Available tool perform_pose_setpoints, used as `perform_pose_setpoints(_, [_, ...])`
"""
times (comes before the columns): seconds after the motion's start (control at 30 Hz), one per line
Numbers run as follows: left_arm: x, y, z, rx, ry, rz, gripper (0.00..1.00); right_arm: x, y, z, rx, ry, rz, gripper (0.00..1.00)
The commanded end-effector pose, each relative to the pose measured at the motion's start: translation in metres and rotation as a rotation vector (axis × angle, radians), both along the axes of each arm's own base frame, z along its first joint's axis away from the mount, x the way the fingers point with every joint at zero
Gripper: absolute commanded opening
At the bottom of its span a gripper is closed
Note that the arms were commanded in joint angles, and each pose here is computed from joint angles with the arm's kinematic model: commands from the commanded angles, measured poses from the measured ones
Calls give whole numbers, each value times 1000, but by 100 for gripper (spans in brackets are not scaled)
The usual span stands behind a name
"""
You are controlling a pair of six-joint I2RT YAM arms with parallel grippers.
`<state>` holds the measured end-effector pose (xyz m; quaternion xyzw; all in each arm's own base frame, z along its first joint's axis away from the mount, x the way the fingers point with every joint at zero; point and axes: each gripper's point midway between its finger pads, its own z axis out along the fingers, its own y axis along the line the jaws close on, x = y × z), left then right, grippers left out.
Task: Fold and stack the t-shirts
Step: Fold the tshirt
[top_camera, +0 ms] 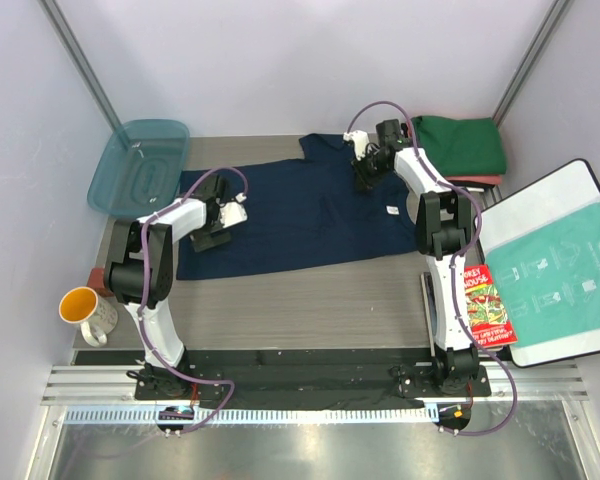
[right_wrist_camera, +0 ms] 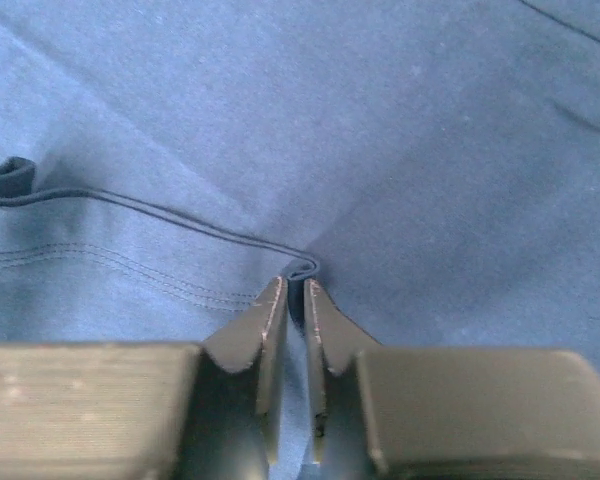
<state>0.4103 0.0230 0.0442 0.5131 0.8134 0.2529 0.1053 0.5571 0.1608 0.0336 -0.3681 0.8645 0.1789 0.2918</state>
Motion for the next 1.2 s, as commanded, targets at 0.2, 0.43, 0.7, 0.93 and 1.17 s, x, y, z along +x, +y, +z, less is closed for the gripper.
perform_pose_setpoints(0.2, [1, -8, 12, -36, -31, -2, 100, 12, -11, 42, -59, -118, -34, 1])
perform_pose_setpoints(0.43, [2, -13, 8, -49, -26, -1, 100, 34, -23, 78, -114, -272, -86, 1])
perform_pose_setpoints(0.7, [4, -14, 8, -49, -30, -4, 100, 48, -36, 91, -164, -366, -139, 1])
perform_pose_setpoints(0.93, [4, -15, 7, -48, -29, -4, 100, 56, -49, 82, -227, -390, -204, 1])
perform_pose_setpoints(1.17, [3, -13, 10, -41, -33, -6, 100, 62, -66, 87, -317, -448, -304, 41])
